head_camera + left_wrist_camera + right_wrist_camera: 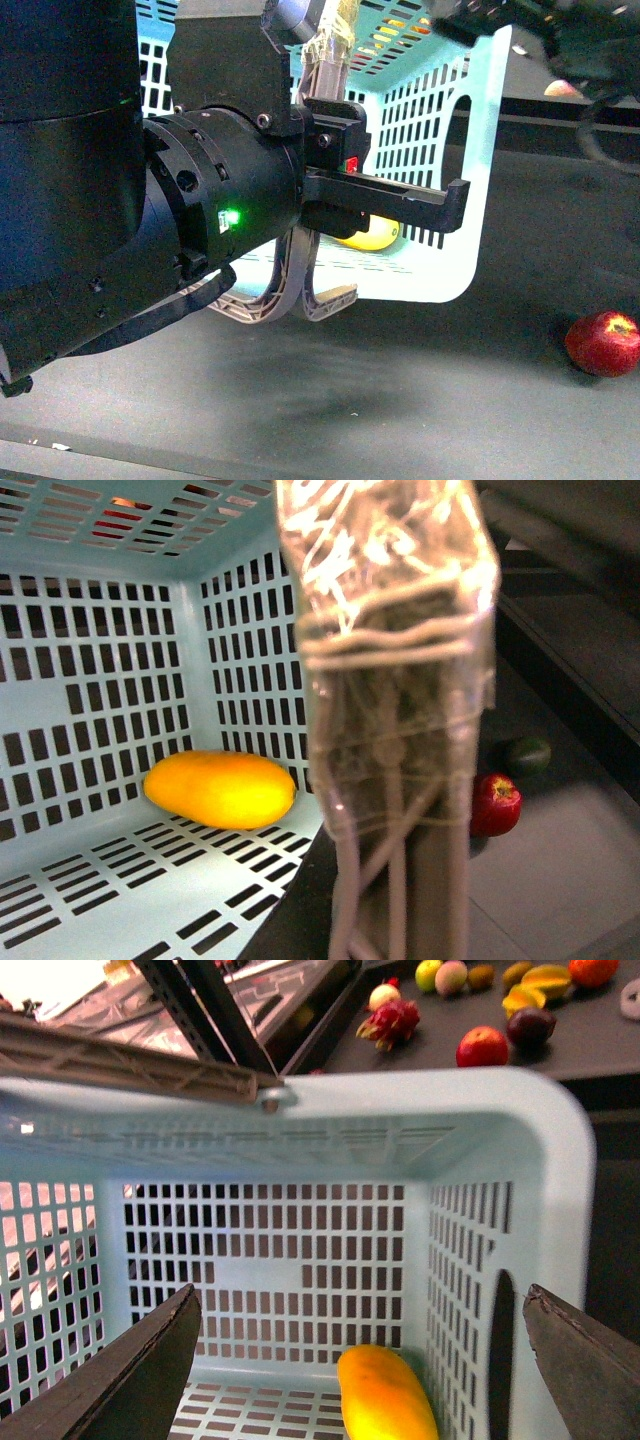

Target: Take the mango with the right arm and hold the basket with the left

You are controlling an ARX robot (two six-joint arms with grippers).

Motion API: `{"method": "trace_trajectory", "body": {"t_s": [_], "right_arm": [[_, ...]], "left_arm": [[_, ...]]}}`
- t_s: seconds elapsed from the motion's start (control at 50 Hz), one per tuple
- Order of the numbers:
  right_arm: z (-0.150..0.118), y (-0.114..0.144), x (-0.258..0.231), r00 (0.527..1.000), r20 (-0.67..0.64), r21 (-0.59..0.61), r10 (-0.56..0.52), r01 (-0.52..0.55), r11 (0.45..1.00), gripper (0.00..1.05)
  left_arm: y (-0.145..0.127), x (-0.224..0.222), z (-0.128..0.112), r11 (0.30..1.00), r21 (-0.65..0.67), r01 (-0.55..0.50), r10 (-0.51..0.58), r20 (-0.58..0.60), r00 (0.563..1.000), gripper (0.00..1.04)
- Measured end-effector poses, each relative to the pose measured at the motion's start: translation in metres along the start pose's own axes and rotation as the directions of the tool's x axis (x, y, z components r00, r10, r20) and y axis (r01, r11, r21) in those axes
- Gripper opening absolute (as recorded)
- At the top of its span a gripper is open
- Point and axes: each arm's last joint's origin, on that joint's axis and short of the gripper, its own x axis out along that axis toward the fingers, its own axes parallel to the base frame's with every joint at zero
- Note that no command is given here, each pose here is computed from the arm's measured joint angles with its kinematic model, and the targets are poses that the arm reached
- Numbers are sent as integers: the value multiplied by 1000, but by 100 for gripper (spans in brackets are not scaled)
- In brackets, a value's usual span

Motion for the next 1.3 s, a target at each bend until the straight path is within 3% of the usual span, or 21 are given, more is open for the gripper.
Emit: {"method": "trace_trajectory", "body": {"t_s": [0.3, 0.62, 0.78, 1.06, 1.18, 1.3], "right_arm": [[22, -7, -92, 989, 141, 15, -49, 47, 999, 96], [-3, -9, -173, 958, 201, 28, -203, 202, 979, 96], [-20, -12, -192, 935, 182, 32, -305, 304, 952, 96], [-21, -11, -196, 932, 198, 18, -305, 308, 951, 96], [-23, -13, -199, 905, 312, -111, -288, 336, 935, 80], [-26, -16, -203, 901, 330, -208, -283, 361, 909, 64]], "left_arm": [[0, 0, 0, 1000, 3, -2, 2, 0, 1000, 5], [0, 0, 0, 1000, 4, 4, -4, -1, 1000, 5], [0, 0, 0, 1000, 5, 0, 0, 0, 1000, 5], [0, 0, 0, 1000, 5, 0, 0, 0, 1000, 5], [0, 0, 0, 1000, 4, 1, -1, 0, 1000, 5], [0, 0, 0, 1000, 5, 1, -1, 0, 1000, 5]]}}
